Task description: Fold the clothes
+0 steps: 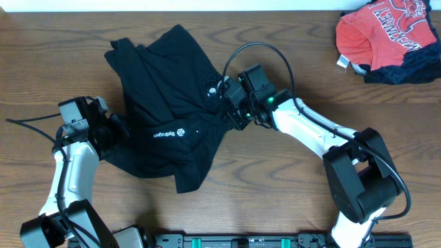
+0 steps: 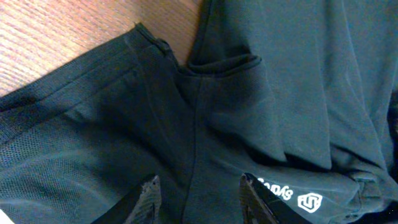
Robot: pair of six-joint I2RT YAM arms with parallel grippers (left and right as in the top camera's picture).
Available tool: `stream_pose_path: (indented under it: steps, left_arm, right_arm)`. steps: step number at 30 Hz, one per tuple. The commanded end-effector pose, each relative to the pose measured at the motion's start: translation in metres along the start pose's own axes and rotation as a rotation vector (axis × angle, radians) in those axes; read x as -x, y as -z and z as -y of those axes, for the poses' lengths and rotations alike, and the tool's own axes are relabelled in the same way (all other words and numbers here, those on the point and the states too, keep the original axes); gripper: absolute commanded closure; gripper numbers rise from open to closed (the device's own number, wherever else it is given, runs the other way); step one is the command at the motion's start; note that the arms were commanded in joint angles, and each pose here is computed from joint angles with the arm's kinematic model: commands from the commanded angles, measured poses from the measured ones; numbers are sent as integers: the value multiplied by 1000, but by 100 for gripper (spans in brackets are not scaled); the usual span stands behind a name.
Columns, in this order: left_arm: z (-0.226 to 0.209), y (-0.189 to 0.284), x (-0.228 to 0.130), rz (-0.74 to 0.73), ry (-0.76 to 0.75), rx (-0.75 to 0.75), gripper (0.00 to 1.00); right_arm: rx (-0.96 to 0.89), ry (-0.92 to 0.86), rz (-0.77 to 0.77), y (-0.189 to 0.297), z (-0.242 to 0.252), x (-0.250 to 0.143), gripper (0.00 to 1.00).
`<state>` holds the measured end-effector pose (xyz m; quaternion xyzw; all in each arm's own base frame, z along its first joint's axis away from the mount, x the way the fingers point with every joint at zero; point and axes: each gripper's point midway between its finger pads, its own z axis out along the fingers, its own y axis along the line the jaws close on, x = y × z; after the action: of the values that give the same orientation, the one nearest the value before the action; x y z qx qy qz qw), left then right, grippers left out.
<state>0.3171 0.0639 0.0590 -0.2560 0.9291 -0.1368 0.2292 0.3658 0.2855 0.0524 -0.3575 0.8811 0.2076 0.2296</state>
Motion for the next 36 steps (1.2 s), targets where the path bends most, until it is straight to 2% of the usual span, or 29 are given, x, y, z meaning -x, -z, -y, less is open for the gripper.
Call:
stream_pose_path:
  steps: [1,3,8,11,12,16,17,18,19,21,27,29,36]
  left_arm:
    - [0,3,4,17,-23,12,57]
    - [0,3,5,18,-23,12,57]
    - [1,3,8,31,-27,8,57]
    - [1,3,9,36,-29,7,56]
    - [1,3,9,36,-29,7,53]
    - [1,3,9,37,-29,6,51]
    - [1,3,9,37,-29,6,51]
    - [1,3,9,37,-29,6,51]
    - [1,3,9,37,-29,6,51]
    - [1,3,10,37,-30,6,51]
    - [4,4,18,71,-41,-3,50]
    - [8,3,23,93,-57,-12,47]
    - [53,-2,43,209,-331,-68,47]
  right_arm:
    - [-110,-95,51,22,25,16,87]
    - [-138,-119,95,45,35,26,92]
    - [-292,-213,232,137,74,43,99]
    - [-375,-273,276,186,96,35,99]
    - [-399,-296,287,201,104,30,99]
    - [-449,-367,288,222,129,13,95]
    - [-454,-380,277,221,133,9,89]
    - [-460,-395,267,221,138,4,56]
    - [-463,-404,261,221,141,1,36]
    - [-459,-412,254,220,144,-2,25]
    - [-288,-326,253,209,103,10,23]
    - [-218,-303,229,201,84,10,22]
    - [-117,-205,26,168,20,-15,23]
